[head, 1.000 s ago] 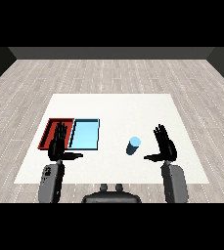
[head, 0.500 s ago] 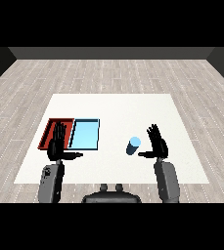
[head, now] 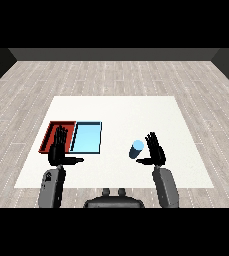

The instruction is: Pick the blue can and put it in the blue box

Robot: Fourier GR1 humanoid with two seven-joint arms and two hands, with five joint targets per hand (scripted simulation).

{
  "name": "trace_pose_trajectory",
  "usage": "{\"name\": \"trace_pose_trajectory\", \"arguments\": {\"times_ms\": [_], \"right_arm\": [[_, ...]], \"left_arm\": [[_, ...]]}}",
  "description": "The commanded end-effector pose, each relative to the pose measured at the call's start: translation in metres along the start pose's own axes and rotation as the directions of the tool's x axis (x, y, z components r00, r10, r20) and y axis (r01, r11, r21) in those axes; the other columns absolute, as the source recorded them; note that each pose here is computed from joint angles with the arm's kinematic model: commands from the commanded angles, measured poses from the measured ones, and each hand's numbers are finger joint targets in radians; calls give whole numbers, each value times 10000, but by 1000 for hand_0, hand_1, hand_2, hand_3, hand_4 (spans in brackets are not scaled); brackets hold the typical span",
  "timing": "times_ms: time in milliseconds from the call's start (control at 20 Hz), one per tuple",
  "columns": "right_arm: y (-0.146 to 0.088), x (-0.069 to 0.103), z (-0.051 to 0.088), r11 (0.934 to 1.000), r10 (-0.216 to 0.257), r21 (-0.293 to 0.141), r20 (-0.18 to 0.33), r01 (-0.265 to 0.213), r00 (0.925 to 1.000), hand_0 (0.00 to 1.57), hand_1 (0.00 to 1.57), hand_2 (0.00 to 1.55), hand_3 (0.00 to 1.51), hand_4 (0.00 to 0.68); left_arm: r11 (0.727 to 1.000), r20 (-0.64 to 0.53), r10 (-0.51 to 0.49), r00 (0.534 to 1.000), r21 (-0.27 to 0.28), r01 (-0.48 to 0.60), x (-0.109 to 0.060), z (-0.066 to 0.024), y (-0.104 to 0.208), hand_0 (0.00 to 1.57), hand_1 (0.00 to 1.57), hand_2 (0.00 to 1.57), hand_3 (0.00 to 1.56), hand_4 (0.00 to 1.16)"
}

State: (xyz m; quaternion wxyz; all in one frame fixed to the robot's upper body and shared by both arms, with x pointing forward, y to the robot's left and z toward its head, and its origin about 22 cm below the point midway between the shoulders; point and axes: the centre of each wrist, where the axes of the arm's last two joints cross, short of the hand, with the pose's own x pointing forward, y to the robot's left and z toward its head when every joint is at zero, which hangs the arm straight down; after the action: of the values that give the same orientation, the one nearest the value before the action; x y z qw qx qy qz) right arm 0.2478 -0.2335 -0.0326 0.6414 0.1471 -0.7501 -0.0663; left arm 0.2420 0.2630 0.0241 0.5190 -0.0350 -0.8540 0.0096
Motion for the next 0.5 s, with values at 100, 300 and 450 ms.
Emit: {"name": "trace_pose_trajectory", "arguments": {"times_ms": [100, 300, 450], "right_arm": [[-47, -52, 59, 10000, -61, -20, -336, 60, 9994, 0, 0, 0, 0, 0], [117, -277, -181, 9995, -327, 10, -228, 327, 9992, 0, 0, 0, 0, 0], [85, -377, -221, 9992, -402, -19, -380, 402, 9985, 0, 0, 0, 0, 0]], "left_arm": [[9999, 37, -41, 10000, 105, 41, 36, -78, 45, 0, 0, 0, 0, 0], [9997, 59, 49, 10000, -220, -48, -7, -27, -16, 0, 0, 0, 0, 0], [9996, 9, 66, 10000, 267, -66, -23, -3, 23, 0, 0, 0, 0, 0]]}}
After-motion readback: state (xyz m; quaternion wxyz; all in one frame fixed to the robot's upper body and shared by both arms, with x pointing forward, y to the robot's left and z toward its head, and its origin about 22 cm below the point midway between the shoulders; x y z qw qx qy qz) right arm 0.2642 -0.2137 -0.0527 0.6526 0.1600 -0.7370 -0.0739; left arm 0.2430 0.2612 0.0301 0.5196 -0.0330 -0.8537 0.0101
